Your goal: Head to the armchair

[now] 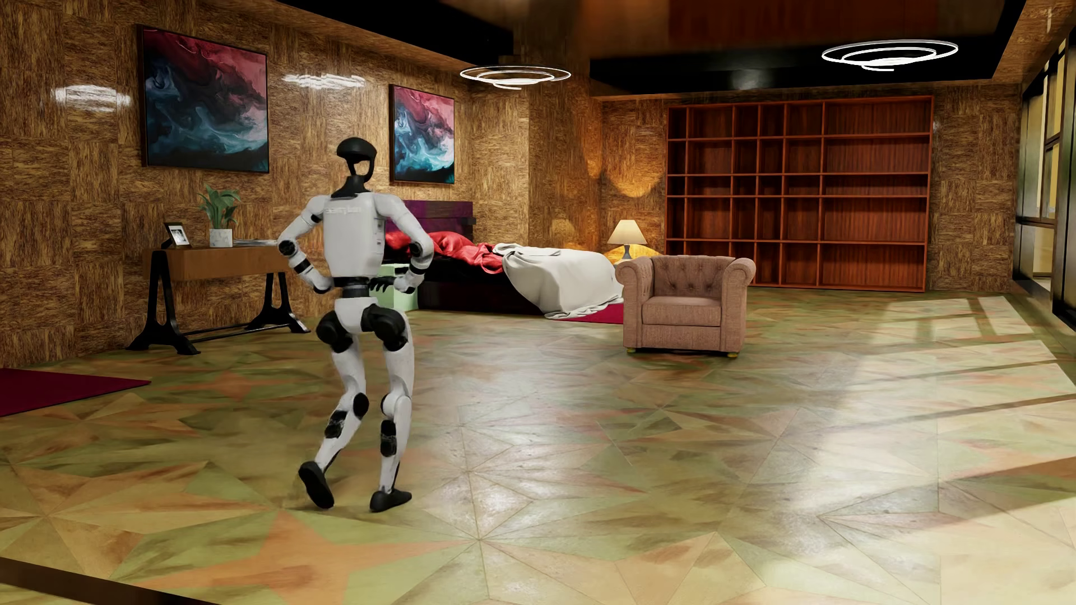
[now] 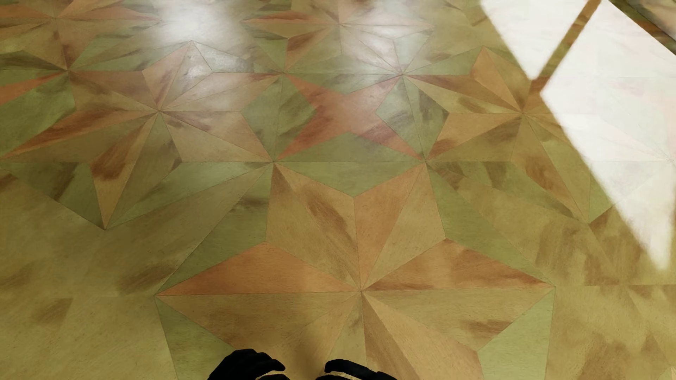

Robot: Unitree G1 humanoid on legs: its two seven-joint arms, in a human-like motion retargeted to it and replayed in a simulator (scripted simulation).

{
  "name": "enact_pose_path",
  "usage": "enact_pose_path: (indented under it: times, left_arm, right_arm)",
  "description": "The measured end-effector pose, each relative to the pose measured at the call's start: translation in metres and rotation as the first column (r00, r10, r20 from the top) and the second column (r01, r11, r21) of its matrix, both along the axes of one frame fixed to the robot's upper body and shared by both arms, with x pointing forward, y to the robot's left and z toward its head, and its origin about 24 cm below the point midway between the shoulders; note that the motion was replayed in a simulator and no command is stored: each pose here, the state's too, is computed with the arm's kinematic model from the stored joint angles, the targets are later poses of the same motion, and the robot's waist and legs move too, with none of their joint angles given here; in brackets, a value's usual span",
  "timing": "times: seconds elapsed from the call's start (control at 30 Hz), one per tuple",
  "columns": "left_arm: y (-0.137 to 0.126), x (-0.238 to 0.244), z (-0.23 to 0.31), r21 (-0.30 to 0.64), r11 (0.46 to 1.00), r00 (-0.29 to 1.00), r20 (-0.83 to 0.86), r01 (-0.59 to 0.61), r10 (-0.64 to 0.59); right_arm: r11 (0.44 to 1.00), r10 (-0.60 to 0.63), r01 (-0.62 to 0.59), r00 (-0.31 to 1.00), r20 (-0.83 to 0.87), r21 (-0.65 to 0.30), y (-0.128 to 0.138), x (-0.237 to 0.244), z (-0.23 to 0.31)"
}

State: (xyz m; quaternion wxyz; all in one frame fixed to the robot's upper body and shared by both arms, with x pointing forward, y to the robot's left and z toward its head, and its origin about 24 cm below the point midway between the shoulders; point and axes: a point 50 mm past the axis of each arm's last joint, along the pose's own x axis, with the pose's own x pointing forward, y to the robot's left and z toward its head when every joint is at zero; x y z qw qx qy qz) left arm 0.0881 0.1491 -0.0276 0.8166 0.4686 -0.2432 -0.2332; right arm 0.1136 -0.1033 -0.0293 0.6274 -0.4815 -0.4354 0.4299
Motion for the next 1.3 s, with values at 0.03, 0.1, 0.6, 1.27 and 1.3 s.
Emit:
enact_pose_path:
  times: [0.03, 0.1, 0.6, 1.27, 1.3]
  left_arm:
    - [0.001, -0.001, 0.001, 0.015, 1.000, 1.000, 0.012, 0.010, -0.010]
    - [0.002, -0.001, 0.005, 0.034, 0.999, 0.999, 0.039, 0.013, -0.014]
    - [-0.017, 0.010, 0.012, -0.055, 0.998, 0.990, 0.135, -0.032, 0.039]
    - [-0.023, 0.007, 0.002, -0.091, 0.993, 0.996, 0.054, -0.072, 0.077]
    - [-0.021, 0.005, 0.000, -0.074, 0.994, 0.996, 0.049, -0.076, 0.080]
  right_arm:
    - [1.000, -0.013, 0.012, 0.999, -0.037, -0.012, -0.002, -0.002, -0.003]
    - [0.999, -0.041, 0.039, 0.995, -0.091, -0.029, -0.004, -0.007, -0.007]
    - [0.986, -0.150, 0.132, 0.969, -0.195, -0.102, -0.021, -0.021, -0.011]
    - [0.984, -0.170, 0.168, 0.985, 0.026, 0.059, -0.016, 0.002, 0.010]
    - [0.984, -0.169, 0.168, 0.985, 0.021, 0.057, -0.015, 0.002, 0.009]
